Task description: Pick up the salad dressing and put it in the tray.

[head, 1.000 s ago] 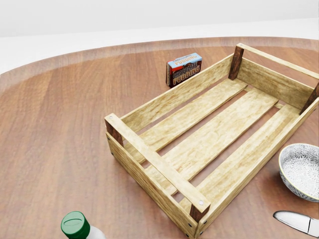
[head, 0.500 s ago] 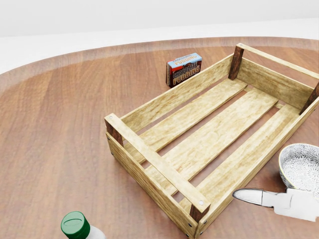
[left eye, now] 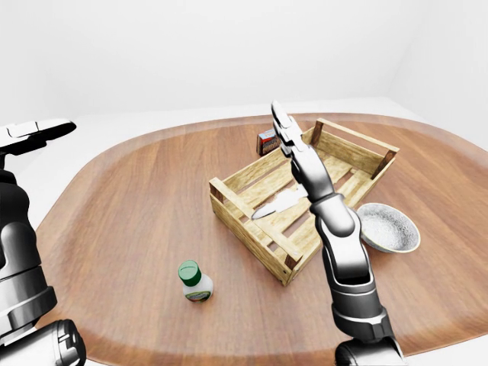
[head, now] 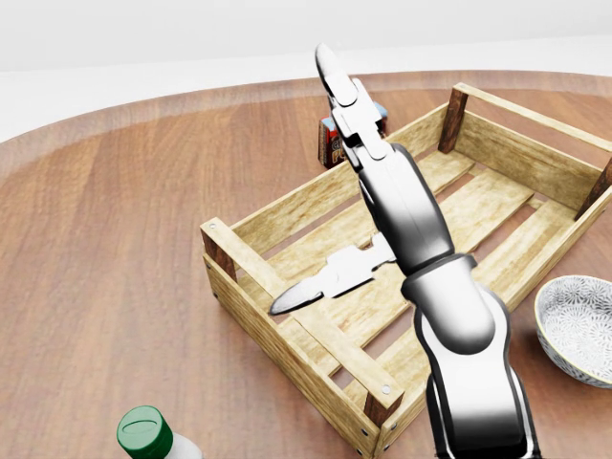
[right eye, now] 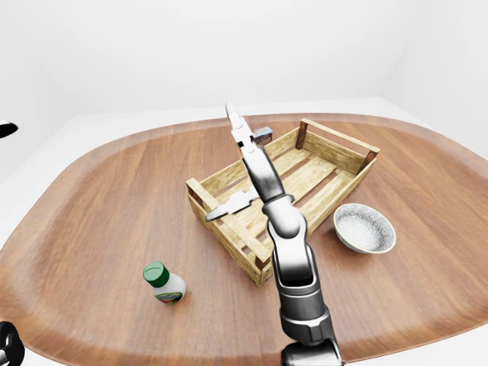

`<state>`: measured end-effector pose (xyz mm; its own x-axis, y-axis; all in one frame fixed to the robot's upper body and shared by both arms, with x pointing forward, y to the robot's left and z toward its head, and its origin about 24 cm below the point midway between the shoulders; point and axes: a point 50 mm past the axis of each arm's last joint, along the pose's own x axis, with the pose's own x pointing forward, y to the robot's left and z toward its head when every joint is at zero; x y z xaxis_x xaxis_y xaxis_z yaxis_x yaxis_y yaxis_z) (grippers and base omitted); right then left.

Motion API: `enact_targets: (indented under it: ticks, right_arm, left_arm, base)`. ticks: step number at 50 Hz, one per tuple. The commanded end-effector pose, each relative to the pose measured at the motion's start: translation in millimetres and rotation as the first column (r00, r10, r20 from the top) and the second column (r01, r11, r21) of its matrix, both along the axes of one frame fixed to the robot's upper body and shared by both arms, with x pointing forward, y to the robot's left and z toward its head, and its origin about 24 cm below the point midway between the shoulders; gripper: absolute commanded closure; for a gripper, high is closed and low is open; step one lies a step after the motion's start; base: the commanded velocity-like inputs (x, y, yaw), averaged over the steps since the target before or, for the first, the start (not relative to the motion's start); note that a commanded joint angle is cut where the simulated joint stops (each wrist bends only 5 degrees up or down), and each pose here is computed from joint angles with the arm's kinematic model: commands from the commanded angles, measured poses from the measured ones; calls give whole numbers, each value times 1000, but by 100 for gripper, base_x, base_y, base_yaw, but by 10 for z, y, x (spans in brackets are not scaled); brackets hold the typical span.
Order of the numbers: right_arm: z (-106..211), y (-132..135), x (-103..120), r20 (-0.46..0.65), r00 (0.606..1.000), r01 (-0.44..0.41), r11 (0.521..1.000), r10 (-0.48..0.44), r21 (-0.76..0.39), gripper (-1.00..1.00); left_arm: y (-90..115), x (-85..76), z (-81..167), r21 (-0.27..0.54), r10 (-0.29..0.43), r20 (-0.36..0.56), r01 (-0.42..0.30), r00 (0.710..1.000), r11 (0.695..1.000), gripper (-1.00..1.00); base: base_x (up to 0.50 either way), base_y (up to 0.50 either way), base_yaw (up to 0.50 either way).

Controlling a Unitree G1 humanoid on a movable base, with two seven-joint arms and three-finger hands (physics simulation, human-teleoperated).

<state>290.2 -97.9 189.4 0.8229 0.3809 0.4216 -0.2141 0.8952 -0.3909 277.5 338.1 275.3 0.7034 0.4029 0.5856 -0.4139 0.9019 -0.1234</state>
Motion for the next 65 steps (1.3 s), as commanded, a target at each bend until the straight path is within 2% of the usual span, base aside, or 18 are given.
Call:
enact_targets:
  ticks: [1,5,10,12,17,27,37,45,53,65]
  right_arm:
    - [-58,358,374,-121,986,-121,991,114,-49,-100]
    - [-143,493,345,-158,974,-169,985,161,-39,-100]
    - [-371,562,278,-230,957,-190,981,176,-38,-100]
    - [-609,546,233,-311,934,-202,978,177,-49,-100]
    - [-912,559,148,-412,893,-221,974,180,-53,-100]
    - [-1191,610,-47,-489,854,-237,969,177,-64,-100]
    - [-1383,748,-193,-553,805,-306,949,216,-75,-100]
    - [-1500,771,-152,-603,769,-329,940,213,-88,-100]
    - [-1482,885,-68,-619,749,-376,921,237,-102,-100]
    - [-1672,924,35,-711,666,-409,908,225,-95,-100]
  left_arm:
    - [6,10,-10,-1,2,-6,-2,1000,1000,-100]
    - [12,13,-14,-3,2,-9,-2,1000,1000,-100]
    - [8,14,-17,-3,1,-10,-1,1000,1000,-100]
    - [7,13,-15,-2,1,-9,-1,1000,1000,-100]
    - [1,16,-20,-1,-1,-10,1,1000,1000,-100]
    - [6,36,-49,-5,-2,-24,1,1000,1000,-100]
    - [10,43,-61,-6,-1,-29,1,1000,1000,-100]
    - [8,44,-62,-4,-2,-30,2,1000,1000,-100]
    - [16,48,-64,-6,0,-32,0,999,1000,-100]
    - [17,61,-88,-7,0,-44,-1,999,1000,-100]
  base:
    - [0,0,0]
    - [0,0,0]
    - [0,0,0]
    - [0,0,0]
    - [0,0,0]
    - [0,0,0]
    - [0,0,0]
    - [0,0,0]
    - [0,0,0]
    - [0,0,0]
